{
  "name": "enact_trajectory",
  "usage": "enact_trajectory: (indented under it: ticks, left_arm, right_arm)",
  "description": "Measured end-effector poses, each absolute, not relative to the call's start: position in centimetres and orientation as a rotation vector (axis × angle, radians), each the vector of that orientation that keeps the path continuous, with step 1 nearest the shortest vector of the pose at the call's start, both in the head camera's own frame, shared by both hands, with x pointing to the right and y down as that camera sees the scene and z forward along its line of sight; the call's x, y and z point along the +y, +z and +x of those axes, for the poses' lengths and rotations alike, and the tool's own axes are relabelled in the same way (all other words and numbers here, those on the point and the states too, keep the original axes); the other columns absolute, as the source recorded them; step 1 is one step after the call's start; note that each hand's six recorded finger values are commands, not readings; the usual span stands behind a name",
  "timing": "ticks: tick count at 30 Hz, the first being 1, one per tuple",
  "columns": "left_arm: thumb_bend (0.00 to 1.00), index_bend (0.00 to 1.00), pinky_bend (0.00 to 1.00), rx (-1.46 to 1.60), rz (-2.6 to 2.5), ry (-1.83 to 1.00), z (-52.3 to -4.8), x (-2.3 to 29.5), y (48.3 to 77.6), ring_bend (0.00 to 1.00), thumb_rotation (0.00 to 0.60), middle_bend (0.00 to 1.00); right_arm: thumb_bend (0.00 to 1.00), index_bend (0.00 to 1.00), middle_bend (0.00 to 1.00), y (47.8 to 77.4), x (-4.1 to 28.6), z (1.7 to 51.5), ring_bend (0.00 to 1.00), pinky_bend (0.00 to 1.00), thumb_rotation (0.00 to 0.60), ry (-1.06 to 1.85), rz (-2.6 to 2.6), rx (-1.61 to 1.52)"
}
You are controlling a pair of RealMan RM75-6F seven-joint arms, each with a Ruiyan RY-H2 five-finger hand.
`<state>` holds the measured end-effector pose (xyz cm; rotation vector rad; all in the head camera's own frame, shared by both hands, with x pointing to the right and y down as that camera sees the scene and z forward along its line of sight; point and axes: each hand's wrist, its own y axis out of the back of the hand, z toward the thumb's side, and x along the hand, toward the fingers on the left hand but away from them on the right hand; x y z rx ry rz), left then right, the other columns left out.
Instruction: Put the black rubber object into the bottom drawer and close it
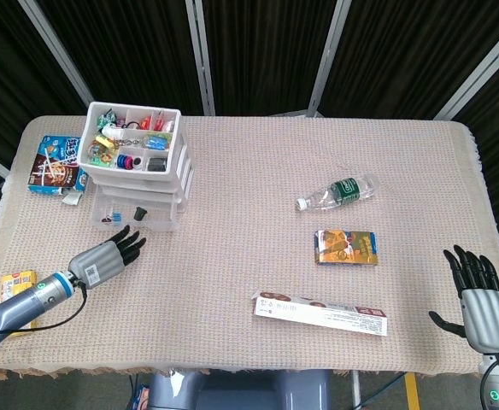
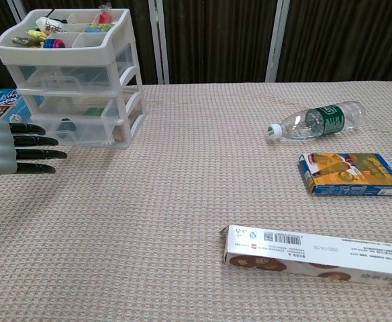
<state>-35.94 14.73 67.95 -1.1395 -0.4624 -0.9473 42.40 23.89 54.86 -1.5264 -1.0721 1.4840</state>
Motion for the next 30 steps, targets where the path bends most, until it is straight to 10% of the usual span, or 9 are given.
enact_trajectory:
  ticks: [30]
  left_arm:
    - [1.0, 0.11, 0.08, -0.53, -1.092, -1.012, -40.4, 14.5, 68.0, 0.0, 0.6, 0.0]
  right_arm:
    - [0.02, 0.05, 0.0, 54.9, 24.0, 42.2, 0.0, 0.0, 0.6, 1.486, -1.532, -1.073]
